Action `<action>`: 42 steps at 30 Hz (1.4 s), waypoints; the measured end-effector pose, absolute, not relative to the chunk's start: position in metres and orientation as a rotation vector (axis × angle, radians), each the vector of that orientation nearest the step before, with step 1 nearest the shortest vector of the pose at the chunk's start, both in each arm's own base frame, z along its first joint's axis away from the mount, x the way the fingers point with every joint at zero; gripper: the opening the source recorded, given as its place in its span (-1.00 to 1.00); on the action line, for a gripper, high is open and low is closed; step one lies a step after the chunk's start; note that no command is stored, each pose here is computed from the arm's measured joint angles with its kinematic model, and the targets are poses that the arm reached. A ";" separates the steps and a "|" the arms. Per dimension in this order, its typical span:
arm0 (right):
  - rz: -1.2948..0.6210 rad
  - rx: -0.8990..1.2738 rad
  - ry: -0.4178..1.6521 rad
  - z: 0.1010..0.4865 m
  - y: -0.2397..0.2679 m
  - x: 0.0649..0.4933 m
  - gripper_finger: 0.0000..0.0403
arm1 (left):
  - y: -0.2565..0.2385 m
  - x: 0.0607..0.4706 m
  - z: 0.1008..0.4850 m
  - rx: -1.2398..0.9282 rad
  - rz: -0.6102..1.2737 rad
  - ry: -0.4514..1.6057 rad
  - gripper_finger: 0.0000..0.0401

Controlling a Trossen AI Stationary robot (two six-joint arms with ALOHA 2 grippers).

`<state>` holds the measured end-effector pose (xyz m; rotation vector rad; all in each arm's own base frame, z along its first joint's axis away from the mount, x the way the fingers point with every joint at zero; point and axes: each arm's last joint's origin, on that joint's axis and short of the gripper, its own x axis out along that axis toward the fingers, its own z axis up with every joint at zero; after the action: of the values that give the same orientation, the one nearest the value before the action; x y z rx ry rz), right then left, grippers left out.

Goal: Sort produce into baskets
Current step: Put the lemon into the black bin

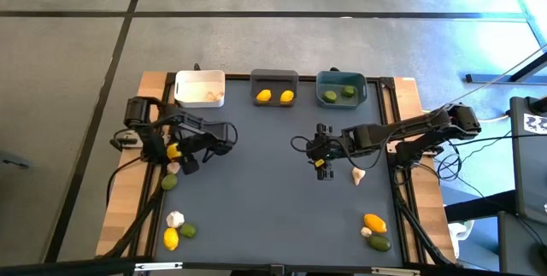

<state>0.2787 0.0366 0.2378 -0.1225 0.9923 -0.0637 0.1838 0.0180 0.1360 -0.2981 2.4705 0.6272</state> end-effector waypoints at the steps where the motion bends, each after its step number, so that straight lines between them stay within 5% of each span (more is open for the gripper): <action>1: -0.064 -0.122 0.992 0.238 0.037 0.279 0.28 | 0.018 0.182 0.133 -0.298 0.628 2.486 0.12; 27: -0.060 -0.124 0.974 0.239 0.037 0.280 0.28 | 0.027 0.188 0.102 -0.151 0.530 2.458 0.12; 42: -0.060 -0.124 0.970 0.239 0.037 0.280 0.28 | 0.012 0.222 0.134 -0.003 0.520 2.117 0.12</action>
<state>0.2804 0.0370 0.2389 -0.1239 0.9703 -0.0601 0.2217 0.0120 0.1343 -0.0031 2.1170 0.5202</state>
